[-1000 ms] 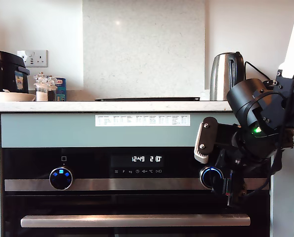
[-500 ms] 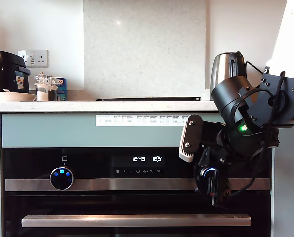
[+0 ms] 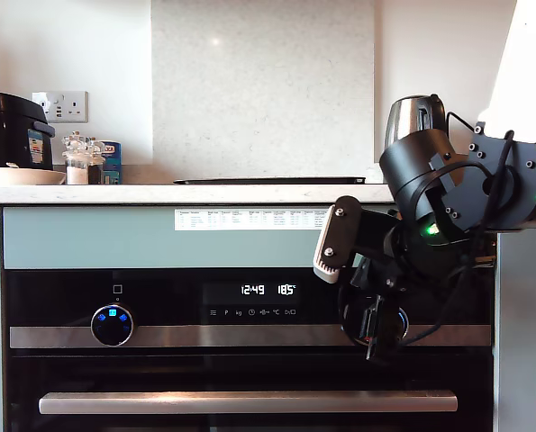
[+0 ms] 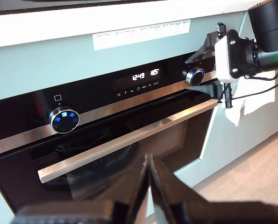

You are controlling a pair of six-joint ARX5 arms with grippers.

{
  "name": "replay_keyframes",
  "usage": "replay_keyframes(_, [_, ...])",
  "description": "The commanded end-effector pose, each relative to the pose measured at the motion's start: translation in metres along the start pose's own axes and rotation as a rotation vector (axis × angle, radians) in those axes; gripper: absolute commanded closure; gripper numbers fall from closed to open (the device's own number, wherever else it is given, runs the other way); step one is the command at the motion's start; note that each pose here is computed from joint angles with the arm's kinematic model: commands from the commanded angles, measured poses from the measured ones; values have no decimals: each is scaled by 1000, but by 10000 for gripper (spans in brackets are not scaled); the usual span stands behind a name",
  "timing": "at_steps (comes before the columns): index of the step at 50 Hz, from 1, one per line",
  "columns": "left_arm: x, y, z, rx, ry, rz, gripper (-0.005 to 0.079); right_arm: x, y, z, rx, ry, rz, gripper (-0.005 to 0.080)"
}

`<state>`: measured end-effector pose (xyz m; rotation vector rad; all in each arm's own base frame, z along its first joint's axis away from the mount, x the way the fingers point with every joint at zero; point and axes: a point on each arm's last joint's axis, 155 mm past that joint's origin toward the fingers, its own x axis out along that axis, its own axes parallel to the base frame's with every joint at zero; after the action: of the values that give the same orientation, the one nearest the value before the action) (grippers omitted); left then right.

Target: Switch the oven temperature to 180 degrees by turning the right rotary switch until the correct number is selected

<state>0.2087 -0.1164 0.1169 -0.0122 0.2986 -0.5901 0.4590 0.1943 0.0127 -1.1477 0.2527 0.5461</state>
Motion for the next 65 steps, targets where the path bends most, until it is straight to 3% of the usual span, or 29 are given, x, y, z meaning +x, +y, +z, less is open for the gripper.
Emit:
replay_keyframes(1, [0, -1, 2, 5, -7, -2, 765, 2, 4, -6, 4, 19, -1, 169])
replay_keyframes(30, [0, -1, 2, 5, -7, -2, 765, -6, -11, -55, -11, 283, -98, 169])
replay_keyframes(41, [0, -1, 2, 6, -7, -3, 765, -10, 18, -71, -3, 346, 17, 169])
replay_keyframes(65, [0, -1, 2, 6, -8, -3, 765, -7, 18, -60, 16, 290, 22, 169])
